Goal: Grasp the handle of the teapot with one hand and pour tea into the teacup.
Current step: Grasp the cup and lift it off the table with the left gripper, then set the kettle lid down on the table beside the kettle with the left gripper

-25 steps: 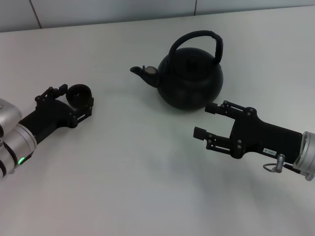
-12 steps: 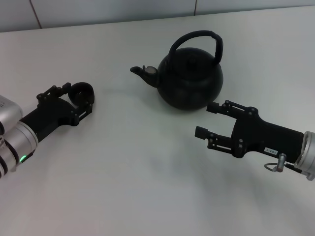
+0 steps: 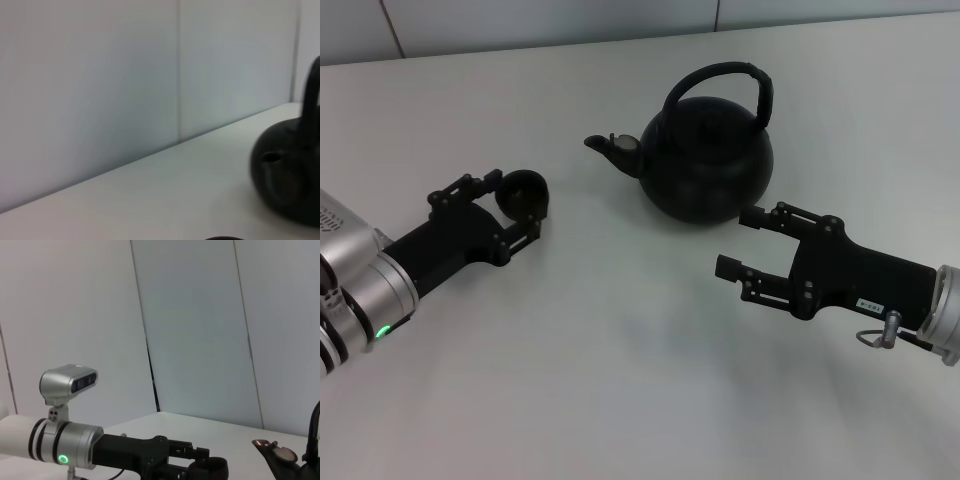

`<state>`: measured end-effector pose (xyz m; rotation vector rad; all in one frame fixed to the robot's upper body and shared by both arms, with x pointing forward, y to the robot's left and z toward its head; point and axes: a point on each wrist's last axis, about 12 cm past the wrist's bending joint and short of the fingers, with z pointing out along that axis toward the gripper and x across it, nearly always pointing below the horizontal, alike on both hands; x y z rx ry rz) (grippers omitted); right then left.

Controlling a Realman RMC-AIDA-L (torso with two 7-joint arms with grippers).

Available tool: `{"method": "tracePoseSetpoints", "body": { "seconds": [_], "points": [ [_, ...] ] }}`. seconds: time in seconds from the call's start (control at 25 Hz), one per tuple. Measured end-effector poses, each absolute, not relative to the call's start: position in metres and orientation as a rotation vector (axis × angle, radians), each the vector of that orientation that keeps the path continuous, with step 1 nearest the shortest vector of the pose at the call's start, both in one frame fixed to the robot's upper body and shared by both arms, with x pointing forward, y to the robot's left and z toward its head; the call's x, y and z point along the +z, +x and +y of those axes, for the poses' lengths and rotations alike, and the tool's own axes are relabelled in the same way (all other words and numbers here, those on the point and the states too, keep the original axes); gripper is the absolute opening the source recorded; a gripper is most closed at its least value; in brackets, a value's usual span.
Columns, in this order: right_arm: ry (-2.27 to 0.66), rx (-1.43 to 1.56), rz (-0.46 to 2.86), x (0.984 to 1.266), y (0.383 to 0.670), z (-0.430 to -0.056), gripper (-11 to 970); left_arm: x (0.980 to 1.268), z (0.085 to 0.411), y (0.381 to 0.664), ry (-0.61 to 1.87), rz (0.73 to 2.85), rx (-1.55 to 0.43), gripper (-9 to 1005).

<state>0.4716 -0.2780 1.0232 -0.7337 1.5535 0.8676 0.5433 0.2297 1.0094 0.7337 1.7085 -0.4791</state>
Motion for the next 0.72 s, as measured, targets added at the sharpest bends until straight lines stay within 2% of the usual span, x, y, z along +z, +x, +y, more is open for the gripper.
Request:
{"method": "tracePoseSetpoints", "body": {
  "seconds": [0.72],
  "points": [
    [-0.725,0.876,1.553,1.022,0.469,-0.275,740,1.012,0.213,0.536,0.868,1.668,-0.604,684]
  ]
}}
